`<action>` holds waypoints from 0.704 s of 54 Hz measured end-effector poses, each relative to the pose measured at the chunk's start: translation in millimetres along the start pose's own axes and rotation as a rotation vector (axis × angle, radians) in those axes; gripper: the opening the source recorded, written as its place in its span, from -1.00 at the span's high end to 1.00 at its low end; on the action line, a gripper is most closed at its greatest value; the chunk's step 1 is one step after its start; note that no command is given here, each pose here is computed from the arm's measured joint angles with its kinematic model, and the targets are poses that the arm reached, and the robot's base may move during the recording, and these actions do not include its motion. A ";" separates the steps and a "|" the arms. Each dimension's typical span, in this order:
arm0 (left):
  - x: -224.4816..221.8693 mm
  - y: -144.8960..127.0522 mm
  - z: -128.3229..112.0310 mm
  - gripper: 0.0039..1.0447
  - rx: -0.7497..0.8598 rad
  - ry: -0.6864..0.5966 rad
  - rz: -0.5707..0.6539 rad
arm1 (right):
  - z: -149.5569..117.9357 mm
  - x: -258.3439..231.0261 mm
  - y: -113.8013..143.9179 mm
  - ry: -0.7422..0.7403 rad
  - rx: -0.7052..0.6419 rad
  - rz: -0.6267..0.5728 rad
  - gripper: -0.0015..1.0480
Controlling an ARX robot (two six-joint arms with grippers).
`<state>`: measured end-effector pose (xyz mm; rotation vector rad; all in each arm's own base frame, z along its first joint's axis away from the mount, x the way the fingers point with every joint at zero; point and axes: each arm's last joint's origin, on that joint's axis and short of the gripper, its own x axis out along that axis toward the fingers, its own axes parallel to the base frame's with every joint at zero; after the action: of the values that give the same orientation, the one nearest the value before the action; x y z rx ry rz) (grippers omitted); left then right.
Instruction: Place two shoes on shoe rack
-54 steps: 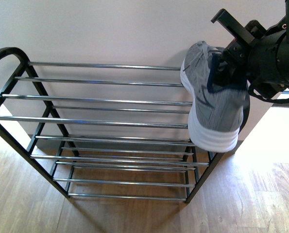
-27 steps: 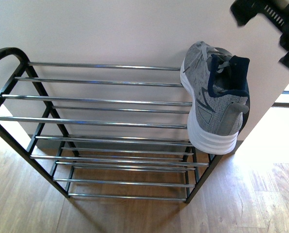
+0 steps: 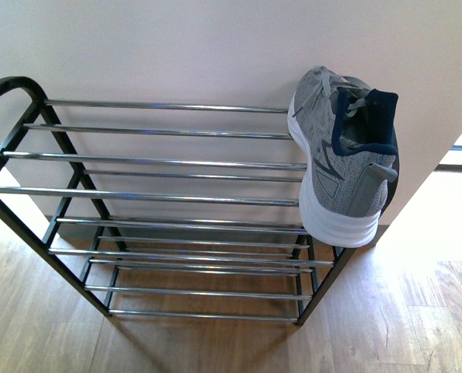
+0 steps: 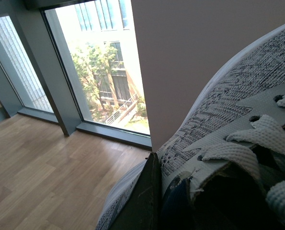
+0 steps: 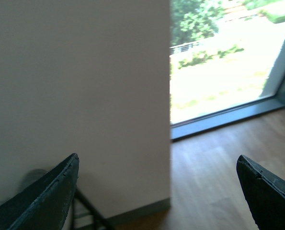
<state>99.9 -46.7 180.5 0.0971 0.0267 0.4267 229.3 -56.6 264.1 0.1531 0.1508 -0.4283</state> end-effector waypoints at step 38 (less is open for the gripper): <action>0.0 0.0 0.0 0.97 0.000 0.000 0.000 | -36.5 -117.8 -17.3 -0.134 -0.200 0.032 -0.82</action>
<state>99.9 -46.6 180.6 0.0968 0.0264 0.4267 112.0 -18.4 247.3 -0.0696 0.0591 -0.3878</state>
